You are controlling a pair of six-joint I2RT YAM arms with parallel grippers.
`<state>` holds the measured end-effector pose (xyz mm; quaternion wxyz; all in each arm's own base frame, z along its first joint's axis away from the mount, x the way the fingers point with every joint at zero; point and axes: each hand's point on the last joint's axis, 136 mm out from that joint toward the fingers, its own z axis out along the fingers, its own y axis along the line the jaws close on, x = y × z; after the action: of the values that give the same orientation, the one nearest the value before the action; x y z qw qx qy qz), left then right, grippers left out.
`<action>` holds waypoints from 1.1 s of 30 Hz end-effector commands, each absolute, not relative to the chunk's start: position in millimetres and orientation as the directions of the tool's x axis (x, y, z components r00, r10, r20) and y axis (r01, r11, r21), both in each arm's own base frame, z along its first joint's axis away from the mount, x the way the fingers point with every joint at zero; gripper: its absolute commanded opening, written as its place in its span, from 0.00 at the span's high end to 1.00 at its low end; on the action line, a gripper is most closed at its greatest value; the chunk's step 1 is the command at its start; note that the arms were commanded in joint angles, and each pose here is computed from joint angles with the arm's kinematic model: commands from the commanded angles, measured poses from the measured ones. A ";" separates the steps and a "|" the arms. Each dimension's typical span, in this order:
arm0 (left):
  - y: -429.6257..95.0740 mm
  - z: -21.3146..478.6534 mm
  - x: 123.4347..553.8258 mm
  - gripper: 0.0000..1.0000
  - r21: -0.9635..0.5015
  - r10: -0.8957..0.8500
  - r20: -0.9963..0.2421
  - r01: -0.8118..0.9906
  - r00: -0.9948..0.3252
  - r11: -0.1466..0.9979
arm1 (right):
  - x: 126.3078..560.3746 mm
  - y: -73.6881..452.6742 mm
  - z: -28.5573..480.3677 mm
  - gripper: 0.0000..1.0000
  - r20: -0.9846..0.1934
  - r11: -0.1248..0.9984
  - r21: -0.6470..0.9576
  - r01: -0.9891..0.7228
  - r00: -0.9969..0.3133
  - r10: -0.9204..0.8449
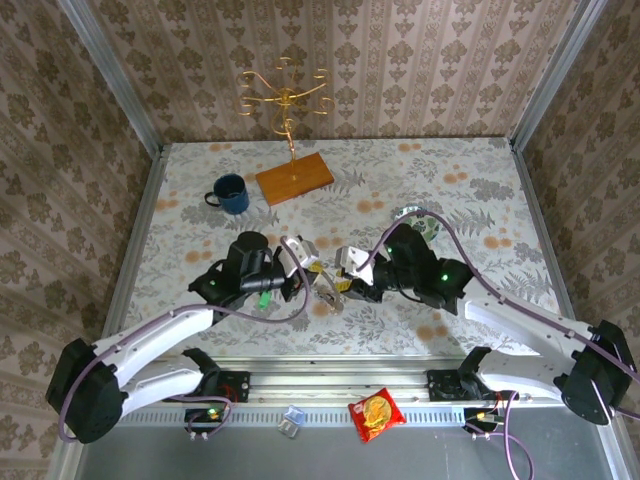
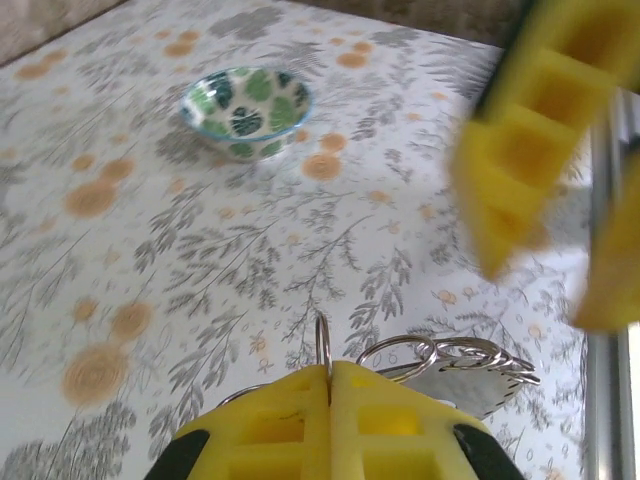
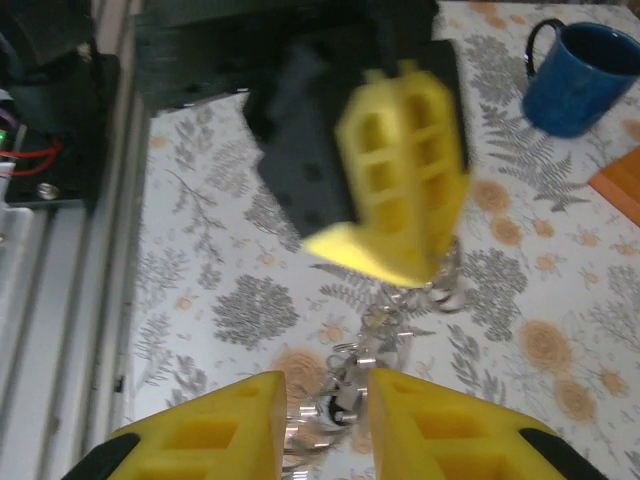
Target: Put the keys on the keyring
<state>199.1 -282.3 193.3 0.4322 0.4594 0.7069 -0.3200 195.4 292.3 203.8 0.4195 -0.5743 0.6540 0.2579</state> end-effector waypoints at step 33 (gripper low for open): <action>-233.4 220.7 226.2 1.00 -0.624 -0.428 -0.190 -0.229 -0.883 0.748 | 250.5 359.7 203.9 0.72 -0.952 0.452 -0.253 -0.855 0.137 -0.273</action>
<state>230.3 -235.7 216.6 0.1897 -0.1374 0.9225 -0.3069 242.6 351.4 192.4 0.5679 -0.4644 0.6325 0.2485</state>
